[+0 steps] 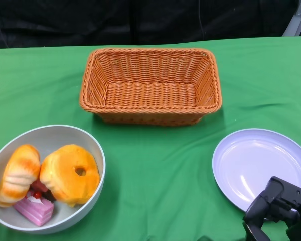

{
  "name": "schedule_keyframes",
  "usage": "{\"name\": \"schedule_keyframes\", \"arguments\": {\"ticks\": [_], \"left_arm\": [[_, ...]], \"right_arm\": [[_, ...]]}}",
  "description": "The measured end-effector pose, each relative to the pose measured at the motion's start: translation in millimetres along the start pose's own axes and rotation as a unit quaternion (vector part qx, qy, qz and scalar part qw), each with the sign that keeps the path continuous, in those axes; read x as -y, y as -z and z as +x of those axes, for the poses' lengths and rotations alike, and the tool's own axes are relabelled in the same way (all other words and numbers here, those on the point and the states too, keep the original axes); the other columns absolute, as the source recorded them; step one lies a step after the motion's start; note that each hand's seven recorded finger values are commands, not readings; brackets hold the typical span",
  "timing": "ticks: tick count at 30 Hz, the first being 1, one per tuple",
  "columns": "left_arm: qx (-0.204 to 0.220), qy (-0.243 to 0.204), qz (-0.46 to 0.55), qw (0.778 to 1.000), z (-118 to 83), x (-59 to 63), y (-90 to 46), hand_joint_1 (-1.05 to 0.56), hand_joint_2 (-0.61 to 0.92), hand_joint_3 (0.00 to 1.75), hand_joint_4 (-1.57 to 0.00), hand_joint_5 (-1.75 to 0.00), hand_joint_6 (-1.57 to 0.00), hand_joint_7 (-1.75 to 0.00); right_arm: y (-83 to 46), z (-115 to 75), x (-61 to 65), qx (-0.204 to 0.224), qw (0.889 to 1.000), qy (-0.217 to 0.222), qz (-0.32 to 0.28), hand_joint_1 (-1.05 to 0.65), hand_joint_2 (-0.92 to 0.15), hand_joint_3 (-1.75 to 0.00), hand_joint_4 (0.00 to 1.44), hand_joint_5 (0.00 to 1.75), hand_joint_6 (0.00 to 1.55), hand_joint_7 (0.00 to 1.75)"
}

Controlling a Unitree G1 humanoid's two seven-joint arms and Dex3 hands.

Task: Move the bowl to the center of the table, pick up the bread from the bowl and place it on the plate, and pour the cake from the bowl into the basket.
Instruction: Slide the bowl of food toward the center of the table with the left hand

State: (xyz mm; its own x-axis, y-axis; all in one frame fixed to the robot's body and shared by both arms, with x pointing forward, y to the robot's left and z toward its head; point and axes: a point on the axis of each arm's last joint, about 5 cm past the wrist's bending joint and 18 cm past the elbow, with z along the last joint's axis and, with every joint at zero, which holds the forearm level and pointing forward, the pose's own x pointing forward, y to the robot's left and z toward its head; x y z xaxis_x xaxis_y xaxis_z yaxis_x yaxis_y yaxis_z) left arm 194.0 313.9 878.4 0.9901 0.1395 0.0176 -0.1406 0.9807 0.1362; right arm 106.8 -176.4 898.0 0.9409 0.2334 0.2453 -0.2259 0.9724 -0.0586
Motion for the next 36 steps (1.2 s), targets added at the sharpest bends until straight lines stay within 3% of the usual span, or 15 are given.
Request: {"name": "schedule_keyframes", "arguments": {"ticks": [9, 16, 23, 36], "left_arm": [[-0.11, 0.049, 0.002, 0.993, 6.9, -3.3, 6.2, -0.8, 0.92, 0.67, -0.02, 0.0, -0.04, 0.0], [-0.179, 0.081, -0.031, 0.98, 8.9, -0.4, 9.5, -0.8, 0.92, 0.66, -0.03, -0.01, -0.05, -0.01], [-0.194, 0.123, -0.041, 0.972, 13.6, 5.5, -3.8, -0.84, 0.92, 0.66, -0.03, -0.01, -0.04, 0.0], [-0.245, 0.181, -0.118, 0.945, 3.0, 14.7, -21.4, -0.81, 0.92, 0.7, 0.0, 0.0, 0.0, 0.0]], "right_arm": [[-0.2, 0.6, -0.7, 0.003, 1.0, -0.001, 0.001, -0.2, -0.57, -0.87, 0.7, 1.65, 0.6, 1.37], [-0.2, 1.3, -1.9, 0.005, 1.0, -0.001, 0.003, -0.18, -0.56, -0.9, 0.7, 1.66, 0.61, 1.38], [-0.3, 2.1, -3.1, 0.005, 1.0, -0.004, 0.0, -0.17, -0.54, -0.93, 0.71, 1.67, 0.61, 1.39], [-0.9, 4.0, -3.1, 0.015, 1.0, -0.005, -0.003, -0.18, -0.54, -0.92, 0.71, 1.66, 0.61, 1.38]]}}
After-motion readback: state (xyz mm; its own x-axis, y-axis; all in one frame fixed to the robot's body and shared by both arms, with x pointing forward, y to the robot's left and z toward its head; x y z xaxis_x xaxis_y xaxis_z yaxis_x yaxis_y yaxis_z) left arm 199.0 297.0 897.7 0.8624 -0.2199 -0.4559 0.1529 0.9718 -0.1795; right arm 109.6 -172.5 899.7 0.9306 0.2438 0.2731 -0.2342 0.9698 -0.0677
